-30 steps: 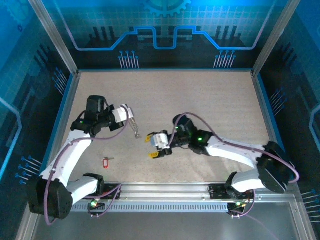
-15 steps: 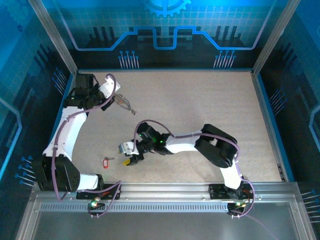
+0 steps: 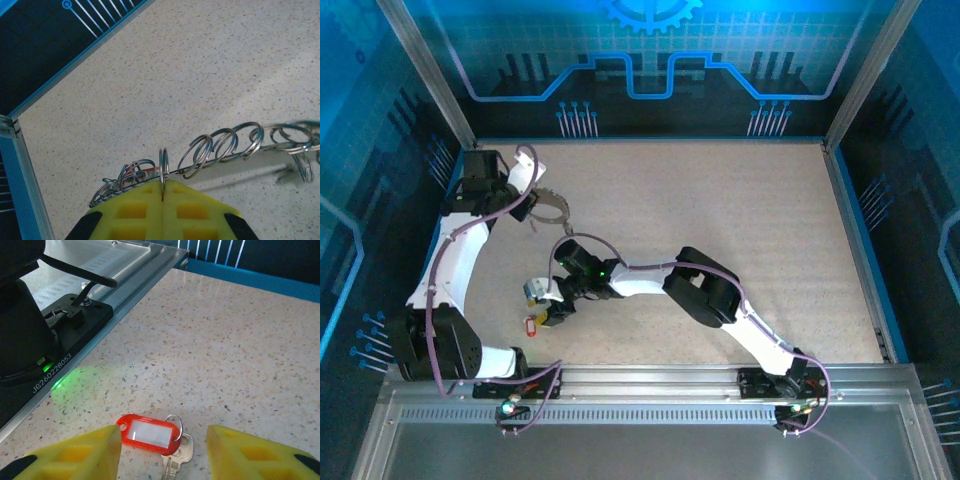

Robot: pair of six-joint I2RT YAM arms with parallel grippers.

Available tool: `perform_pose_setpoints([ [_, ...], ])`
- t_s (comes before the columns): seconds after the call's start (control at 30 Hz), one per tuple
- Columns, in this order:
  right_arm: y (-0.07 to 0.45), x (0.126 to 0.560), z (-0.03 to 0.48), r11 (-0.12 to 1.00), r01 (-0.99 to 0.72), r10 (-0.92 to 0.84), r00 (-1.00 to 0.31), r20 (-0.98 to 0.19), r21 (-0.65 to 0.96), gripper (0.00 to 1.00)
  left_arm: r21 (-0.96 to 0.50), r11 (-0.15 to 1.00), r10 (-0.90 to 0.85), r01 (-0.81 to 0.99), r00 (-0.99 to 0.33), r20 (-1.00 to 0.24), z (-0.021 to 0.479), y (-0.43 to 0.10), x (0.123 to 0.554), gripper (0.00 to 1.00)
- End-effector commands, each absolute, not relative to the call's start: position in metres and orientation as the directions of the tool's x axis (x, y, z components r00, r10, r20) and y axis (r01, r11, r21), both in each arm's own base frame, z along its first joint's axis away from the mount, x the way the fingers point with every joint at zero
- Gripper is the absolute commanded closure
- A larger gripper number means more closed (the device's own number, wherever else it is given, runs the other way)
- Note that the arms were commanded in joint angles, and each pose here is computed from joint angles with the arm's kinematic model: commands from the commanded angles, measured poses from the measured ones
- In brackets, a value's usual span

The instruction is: Put the keys on the keyring

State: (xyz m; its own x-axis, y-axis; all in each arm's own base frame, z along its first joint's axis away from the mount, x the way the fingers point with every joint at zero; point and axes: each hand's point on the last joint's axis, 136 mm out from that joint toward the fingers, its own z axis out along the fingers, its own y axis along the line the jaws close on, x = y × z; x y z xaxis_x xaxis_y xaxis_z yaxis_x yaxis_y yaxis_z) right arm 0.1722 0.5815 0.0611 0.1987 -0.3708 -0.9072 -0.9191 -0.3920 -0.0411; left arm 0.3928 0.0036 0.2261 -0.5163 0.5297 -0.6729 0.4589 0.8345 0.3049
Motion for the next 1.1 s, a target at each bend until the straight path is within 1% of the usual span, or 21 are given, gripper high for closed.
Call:
perform_pose_setpoints([
  [0.0, 0.580, 0.153, 0.035, -0.440, -0.894, -0.460, 0.147, -0.876, 0.081, 0.50, 0.315, 0.866, 0.486, 0.389, -0.509, -0.711, 0.238, 0.015, 0.401, 1.00],
  [0.17, 0.588, 0.145, 0.022, -0.460, -0.879, -0.513, 0.152, -0.845, 0.122, 0.52, 0.316, 0.874, 0.475, 0.369, -0.509, -0.718, 0.239, 0.017, 0.403, 1.00],
  [0.33, 0.589, 0.141, 0.016, -0.467, -0.868, -0.531, 0.124, -0.838, 0.168, 0.54, 0.311, 0.873, 0.475, 0.375, -0.511, -0.716, 0.236, 0.017, 0.400, 1.00],
  [0.43, 0.592, 0.142, 0.015, -0.462, -0.869, -0.535, 0.115, -0.837, 0.177, 0.60, 0.310, 0.872, 0.476, 0.377, -0.516, -0.712, 0.232, 0.017, 0.399, 1.00],
  [0.57, 0.594, 0.143, 0.014, -0.459, -0.870, -0.535, 0.110, -0.838, 0.179, 0.64, 0.311, 0.870, 0.481, 0.382, -0.522, -0.704, 0.228, 0.018, 0.397, 1.00],
  [0.87, 0.595, 0.143, 0.016, -0.463, -0.870, -0.531, 0.118, -0.839, 0.171, 0.84, 0.314, 0.873, 0.477, 0.373, -0.520, -0.709, 0.227, 0.022, 0.392, 1.00],
  [0.97, 0.595, 0.142, 0.019, -0.466, -0.869, -0.523, 0.119, -0.844, 0.166, 0.86, 0.315, 0.873, 0.477, 0.373, -0.517, -0.711, 0.228, 0.022, 0.391, 1.00],
  [1.07, 0.596, 0.145, 0.019, -0.453, -0.878, -0.522, 0.120, -0.844, 0.155, 0.91, 0.321, 0.872, 0.481, 0.371, -0.515, -0.710, 0.230, 0.023, 0.391, 1.00],
])
